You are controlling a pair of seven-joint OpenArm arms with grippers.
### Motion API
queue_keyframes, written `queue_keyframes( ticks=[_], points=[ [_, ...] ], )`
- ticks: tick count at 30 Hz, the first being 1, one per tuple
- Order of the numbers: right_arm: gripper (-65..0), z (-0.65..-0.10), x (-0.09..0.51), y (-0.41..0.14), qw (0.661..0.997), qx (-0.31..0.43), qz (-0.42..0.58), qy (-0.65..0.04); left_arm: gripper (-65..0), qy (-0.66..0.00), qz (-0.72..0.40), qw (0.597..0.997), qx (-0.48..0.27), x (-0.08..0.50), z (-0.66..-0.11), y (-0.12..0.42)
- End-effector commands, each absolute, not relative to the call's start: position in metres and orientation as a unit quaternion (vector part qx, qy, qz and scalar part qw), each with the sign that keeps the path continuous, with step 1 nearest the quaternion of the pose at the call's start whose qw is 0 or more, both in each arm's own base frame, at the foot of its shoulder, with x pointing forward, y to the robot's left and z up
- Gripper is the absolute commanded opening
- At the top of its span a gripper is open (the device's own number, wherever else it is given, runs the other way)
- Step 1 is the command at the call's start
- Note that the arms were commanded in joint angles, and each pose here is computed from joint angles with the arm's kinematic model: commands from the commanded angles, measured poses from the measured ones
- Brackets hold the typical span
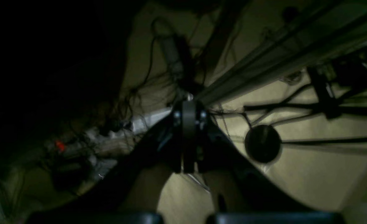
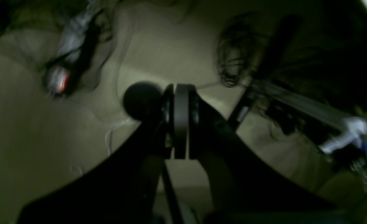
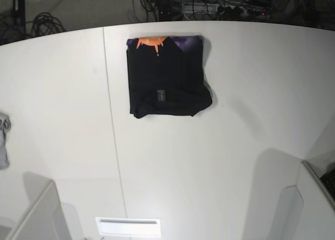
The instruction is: Fold the T-shirt properly
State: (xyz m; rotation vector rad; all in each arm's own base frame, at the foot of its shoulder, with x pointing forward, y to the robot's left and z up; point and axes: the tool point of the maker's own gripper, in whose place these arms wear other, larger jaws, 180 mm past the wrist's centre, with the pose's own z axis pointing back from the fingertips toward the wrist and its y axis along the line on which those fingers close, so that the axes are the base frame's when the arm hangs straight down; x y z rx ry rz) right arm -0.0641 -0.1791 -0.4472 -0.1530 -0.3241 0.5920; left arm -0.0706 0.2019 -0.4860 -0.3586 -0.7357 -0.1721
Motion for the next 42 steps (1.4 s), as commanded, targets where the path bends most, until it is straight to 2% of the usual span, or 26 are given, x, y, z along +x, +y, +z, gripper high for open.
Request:
queue_keyframes(
  ticks=[1,4,8,13,17,22,26,30,33,38,42],
  points=[
    [-65.0,-0.453,-0.076,-0.176,0.938,-0.065,0.309,-0.145,-65.0,-0.352,-0.064,0.918,-0.174,-0.08,-0.49,0.203],
    [-65.0,-0.478,-0.102,-0.167,0.94,-0.024,0.324,-0.101,-65.0,-0.326,-0.029,0.93,-0.164,-0.089,-0.517,0.2],
    [-65.0,-0.506,-0.121,-0.158,0.956,0.021,0.289,-0.045,-65.0,-0.292,0.005,0.945,-0.15,-0.098,-0.544,0.206],
    [-65.0,-0.539,-0.132,-0.152,0.963,0.035,0.266,-0.014,-65.0,-0.272,0.033,0.953,-0.132,-0.085,-0.57,0.216],
    [-65.0,-0.568,-0.147,-0.152,0.967,0.015,0.253,-0.009,-65.0,-0.252,0.05,0.959,-0.124,-0.073,-0.587,0.221],
    [-65.0,-0.606,-0.17,-0.155,0.97,-0.027,0.242,0.017,-65.0,-0.188,-0.006,0.969,-0.162,-0.077,-0.603,0.198],
    [-65.0,-0.628,-0.156,-0.168,0.965,-0.062,0.255,-0.004,-65.0,-0.108,-0.045,0.978,-0.174,-0.086,-0.618,0.187],
    [-65.0,-0.638,-0.129,-0.182,0.969,-0.098,0.226,-0.022,-65.0,-0.084,-0.049,0.978,-0.186,-0.079,-0.626,0.167],
    [-65.0,-0.638,-0.119,-0.194,0.977,-0.122,0.172,-0.027,-65.0,-0.083,-0.053,0.977,-0.187,-0.074,-0.628,0.165],
    [-65.0,-0.639,-0.111,-0.201,0.978,-0.13,0.159,-0.032,-65.0,-0.091,-0.048,0.978,-0.184,-0.071,-0.627,0.168],
    [-65.0,-0.639,-0.11,-0.202,0.978,-0.132,0.157,-0.032,-65.0,-0.134,-0.052,0.972,-0.184,-0.053,-0.624,0.168]
  ],
)
